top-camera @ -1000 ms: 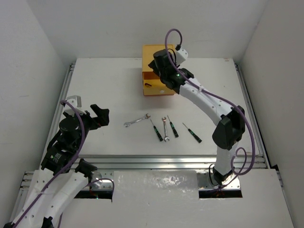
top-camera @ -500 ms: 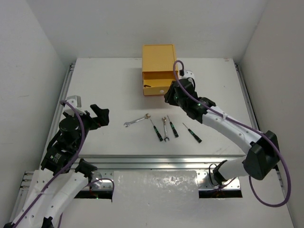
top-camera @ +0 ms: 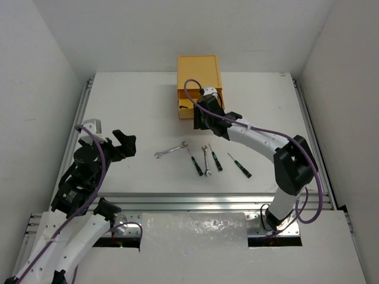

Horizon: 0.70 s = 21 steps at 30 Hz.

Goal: Sort the tools into containers

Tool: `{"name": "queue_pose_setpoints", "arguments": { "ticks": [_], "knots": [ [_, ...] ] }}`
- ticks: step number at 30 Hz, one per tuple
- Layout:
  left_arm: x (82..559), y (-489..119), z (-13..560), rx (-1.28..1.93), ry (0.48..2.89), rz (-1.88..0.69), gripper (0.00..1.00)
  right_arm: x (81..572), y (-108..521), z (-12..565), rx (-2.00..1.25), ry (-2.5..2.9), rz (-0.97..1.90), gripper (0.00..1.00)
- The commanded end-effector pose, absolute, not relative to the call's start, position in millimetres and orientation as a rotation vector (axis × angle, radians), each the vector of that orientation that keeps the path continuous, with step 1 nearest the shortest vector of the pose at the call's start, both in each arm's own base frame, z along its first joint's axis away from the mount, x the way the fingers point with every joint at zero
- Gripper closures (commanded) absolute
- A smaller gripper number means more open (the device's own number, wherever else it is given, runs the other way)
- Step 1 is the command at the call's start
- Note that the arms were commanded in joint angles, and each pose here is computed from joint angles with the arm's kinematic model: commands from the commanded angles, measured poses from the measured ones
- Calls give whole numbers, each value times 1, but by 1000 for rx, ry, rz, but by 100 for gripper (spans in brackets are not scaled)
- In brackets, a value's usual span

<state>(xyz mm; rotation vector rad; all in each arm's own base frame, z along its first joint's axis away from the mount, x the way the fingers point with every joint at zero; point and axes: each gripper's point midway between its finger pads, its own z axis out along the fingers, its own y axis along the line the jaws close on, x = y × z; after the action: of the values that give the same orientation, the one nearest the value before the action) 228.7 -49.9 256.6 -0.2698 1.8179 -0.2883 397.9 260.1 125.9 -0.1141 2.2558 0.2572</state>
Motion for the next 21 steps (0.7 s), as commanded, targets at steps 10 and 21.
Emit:
{"name": "queue_pose_setpoints", "arguments": {
  "ticks": [10,21],
  "knots": [
    [233,-51,267,-263,1777,-297,0,448,280,186,-77,2049,257,54],
    [232,-52,269,-259,1772,-305,0,478,284,192,-110,2014,171,55]
  ]
}}
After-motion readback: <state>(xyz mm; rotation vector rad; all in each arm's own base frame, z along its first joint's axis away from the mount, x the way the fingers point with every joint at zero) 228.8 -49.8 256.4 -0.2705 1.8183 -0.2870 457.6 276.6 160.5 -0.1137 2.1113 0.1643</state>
